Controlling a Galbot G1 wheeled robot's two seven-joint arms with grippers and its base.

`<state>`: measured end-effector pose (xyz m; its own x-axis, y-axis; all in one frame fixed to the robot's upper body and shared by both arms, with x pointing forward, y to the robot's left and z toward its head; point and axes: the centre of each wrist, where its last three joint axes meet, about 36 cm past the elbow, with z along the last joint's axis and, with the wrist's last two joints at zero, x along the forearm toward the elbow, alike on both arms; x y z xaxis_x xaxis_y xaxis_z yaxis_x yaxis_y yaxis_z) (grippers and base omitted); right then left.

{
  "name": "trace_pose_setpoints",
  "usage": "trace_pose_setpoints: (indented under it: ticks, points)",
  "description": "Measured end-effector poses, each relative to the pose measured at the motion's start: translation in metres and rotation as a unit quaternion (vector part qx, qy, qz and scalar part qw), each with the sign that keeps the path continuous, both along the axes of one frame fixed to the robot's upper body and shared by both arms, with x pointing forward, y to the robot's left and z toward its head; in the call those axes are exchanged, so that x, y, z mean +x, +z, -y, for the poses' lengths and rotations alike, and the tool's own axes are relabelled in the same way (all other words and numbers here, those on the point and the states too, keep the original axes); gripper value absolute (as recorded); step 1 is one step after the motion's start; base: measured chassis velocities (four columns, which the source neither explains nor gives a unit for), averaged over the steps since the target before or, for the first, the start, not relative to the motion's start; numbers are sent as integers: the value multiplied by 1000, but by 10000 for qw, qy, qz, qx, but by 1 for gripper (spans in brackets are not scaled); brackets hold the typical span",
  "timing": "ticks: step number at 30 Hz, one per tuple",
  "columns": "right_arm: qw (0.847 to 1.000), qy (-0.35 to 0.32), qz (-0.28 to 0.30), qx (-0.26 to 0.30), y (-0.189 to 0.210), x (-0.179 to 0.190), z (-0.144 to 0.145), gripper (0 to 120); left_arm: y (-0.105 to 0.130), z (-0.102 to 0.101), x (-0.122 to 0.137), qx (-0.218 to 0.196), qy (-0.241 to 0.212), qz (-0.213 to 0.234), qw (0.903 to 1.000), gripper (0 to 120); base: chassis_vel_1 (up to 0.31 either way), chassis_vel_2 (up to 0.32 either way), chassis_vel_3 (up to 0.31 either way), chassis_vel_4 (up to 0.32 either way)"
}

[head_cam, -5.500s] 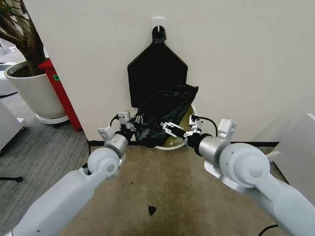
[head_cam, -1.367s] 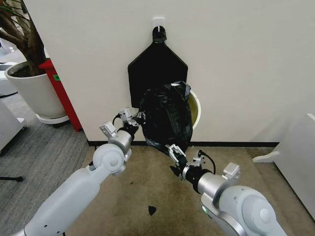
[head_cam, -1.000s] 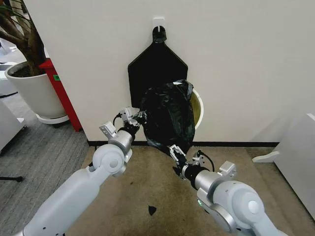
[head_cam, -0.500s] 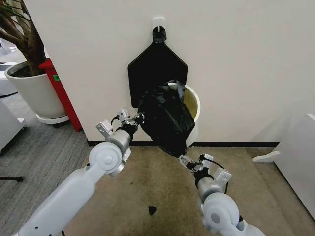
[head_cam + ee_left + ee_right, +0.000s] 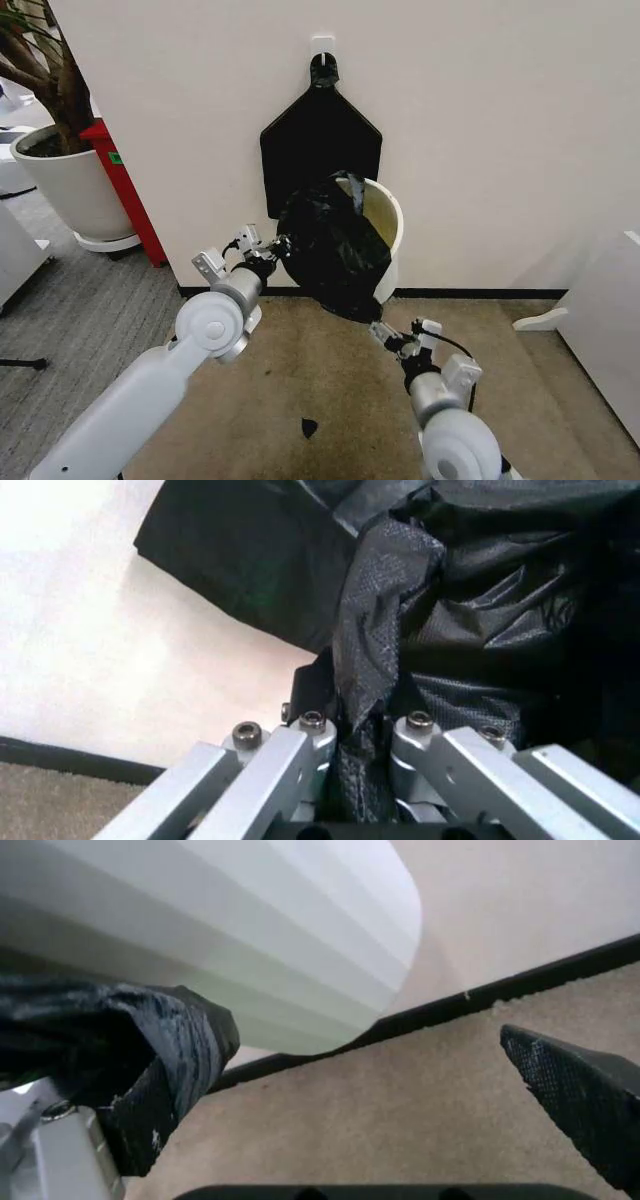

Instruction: Place the garbage bag over the trash bin.

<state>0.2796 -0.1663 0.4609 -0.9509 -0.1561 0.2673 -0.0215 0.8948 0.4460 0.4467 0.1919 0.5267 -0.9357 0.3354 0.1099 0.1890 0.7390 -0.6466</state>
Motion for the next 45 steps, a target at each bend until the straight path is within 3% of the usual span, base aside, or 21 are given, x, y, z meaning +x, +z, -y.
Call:
trace_pose_setpoints:
  ticks: [7,18,24,27,31,36,45]
  points:
    - [9996,217,162,65,18,-21,2,100,-2,2,4,-40,93,2,9999,4,0,0,0,0]
    - [9984,424,362,-9,8,-38,4,100,0,-8,7,-156,236,-65,9996,4,0,0,0,0]
    - [9958,385,826,10,44,-35,16,100,-11,-15,4,80,243,18,9997,4,0,0,0,0]
    - [9943,437,975,-49,72,-21,32,100,-22,-17,-2,452,174,328,9983,4,0,0,0,0]
    - [9859,705,1431,-506,111,11,49,100,-44,-16,-14,1272,-19,1076,9860,4,0,0,0,0]
    - [9712,1121,1816,-1054,140,34,53,100,-51,-15,-24,1633,-162,1442,9758,4,0,0,0,0]
    - [9697,1494,1485,-1236,142,59,46,100,-62,-17,-41,2060,-313,1945,9585,4,0,0,0,0]
